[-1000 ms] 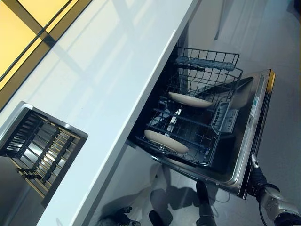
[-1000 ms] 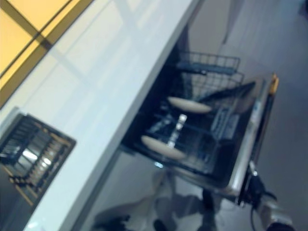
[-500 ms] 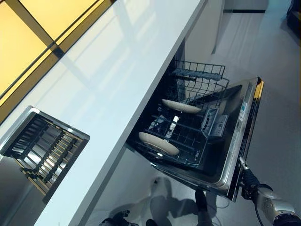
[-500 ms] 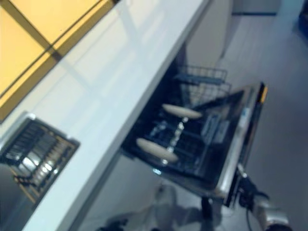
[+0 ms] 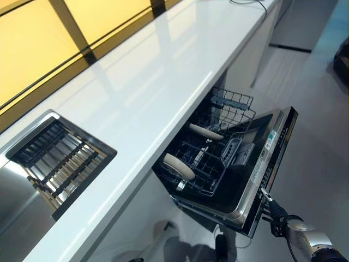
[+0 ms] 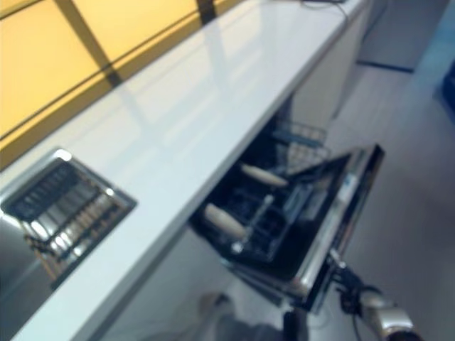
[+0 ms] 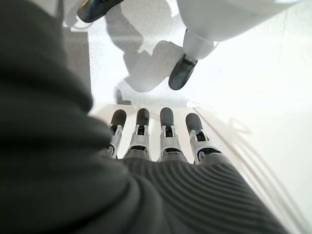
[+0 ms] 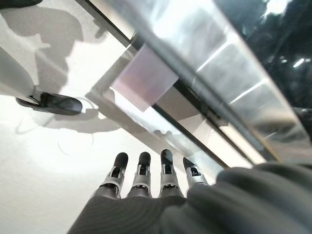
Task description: Take plates into dishwasher
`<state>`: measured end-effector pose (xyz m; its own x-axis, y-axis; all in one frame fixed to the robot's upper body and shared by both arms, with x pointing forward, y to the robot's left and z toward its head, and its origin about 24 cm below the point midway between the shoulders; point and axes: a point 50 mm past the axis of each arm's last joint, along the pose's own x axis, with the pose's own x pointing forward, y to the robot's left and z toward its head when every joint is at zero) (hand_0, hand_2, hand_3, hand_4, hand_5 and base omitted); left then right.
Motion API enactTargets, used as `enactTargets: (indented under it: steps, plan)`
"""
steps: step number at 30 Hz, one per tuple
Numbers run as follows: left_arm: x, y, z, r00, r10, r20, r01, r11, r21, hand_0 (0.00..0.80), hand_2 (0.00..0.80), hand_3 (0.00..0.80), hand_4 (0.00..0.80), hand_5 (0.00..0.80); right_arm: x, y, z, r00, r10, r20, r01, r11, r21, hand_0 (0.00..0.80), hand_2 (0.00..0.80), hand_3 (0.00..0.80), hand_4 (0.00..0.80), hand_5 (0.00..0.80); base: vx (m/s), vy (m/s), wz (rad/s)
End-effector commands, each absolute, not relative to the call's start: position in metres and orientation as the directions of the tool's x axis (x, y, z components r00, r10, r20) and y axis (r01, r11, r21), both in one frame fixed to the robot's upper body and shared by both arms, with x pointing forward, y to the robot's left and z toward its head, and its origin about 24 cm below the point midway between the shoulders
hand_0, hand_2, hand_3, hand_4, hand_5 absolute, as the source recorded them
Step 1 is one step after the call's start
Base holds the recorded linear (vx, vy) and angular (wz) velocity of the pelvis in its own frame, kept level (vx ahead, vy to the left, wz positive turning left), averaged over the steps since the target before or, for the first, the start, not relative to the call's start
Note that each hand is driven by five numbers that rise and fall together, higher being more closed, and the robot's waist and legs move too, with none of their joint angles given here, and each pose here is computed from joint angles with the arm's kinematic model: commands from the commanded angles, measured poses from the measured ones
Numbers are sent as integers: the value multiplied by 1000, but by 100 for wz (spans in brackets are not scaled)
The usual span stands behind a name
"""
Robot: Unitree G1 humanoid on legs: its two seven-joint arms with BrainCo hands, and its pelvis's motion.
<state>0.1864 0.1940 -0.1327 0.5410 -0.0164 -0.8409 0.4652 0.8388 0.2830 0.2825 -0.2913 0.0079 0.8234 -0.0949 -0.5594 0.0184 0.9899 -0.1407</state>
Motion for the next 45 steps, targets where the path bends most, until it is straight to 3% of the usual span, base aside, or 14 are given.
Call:
enactTargets:
  steps: [1,19,26,27,30,45]
  plan:
    - [199,227,-121,552,73,-831,475,791,385,0,0,0,0,0,360,-156,132,913,406,-25,-407,913,-22,0,0,0,0,0,117,-19,14]
    - [184,249,-122,531,131,-837,465,781,417,0,0,0,0,0,373,-150,150,910,414,20,-412,908,-71,0,0,0,0,0,63,-29,28]
    - [178,252,-124,529,135,-838,465,780,419,0,0,0,0,0,373,-175,157,954,295,61,-245,876,-417,0,0,0,0,0,22,-43,21]
    - [176,253,-124,526,140,-839,464,779,421,0,0,0,0,0,372,-182,161,962,255,93,-159,807,-569,0,0,0,0,0,30,-16,17]
    - [172,256,-125,519,153,-841,456,783,424,0,0,0,0,0,370,-188,166,964,237,119,-93,724,-684,0,0,0,0,0,50,-14,14]
    - [144,276,-130,471,202,-859,373,837,401,0,0,0,0,0,332,-202,101,979,202,30,-131,733,-667,0,0,0,0,0,97,55,10]
